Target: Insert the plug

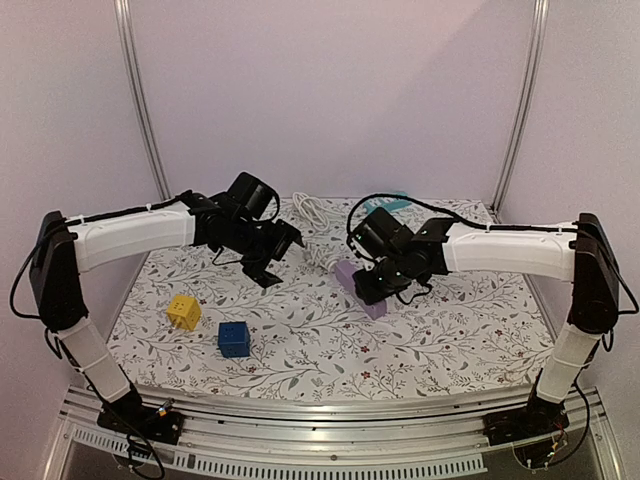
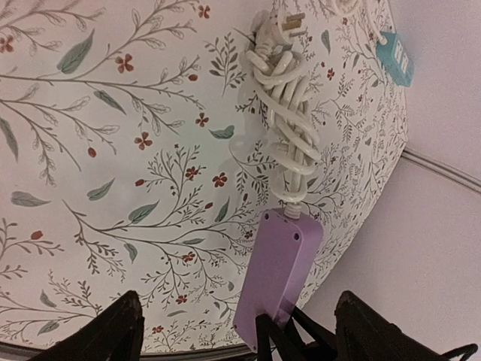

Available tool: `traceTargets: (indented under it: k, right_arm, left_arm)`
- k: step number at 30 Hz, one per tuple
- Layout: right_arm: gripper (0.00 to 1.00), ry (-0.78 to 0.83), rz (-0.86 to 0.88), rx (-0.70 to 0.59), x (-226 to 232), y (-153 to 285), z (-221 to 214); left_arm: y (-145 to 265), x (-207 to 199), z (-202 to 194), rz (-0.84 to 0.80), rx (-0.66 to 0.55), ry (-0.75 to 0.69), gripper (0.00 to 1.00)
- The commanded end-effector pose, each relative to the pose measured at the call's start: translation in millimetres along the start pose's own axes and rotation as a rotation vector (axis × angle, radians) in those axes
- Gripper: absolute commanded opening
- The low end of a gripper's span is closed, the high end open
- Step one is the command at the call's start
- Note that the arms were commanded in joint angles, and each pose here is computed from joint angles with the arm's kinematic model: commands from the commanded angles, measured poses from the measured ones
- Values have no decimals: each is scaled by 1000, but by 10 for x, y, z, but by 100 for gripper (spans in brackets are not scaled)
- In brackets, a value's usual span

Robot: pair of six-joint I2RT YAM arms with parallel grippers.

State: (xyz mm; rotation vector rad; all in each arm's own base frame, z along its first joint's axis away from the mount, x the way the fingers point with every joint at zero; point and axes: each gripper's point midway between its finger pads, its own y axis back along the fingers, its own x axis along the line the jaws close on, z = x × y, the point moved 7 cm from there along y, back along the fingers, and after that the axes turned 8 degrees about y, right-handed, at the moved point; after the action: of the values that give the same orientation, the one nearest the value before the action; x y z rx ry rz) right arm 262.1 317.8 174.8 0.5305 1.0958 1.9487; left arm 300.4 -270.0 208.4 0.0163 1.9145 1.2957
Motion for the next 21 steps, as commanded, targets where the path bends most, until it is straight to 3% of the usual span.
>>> traceTargets:
  k: [1, 7, 11, 21]
  right_arm:
    - [0, 10, -26, -71, 74, 230, 57]
    - [0, 48, -48, -93, 182, 277, 57]
    - [0, 84, -77, -98, 214, 294, 75]
    - [0, 142, -118, -110, 278, 306, 145]
  left_arm:
    - [-235, -137, -152, 8, 65, -2, 87]
    - [-548, -193, -351, 50, 124, -44, 85]
    - [-700, -250, -440, 60, 165, -76, 77]
    - [-995, -275, -631, 88, 236, -84, 77]
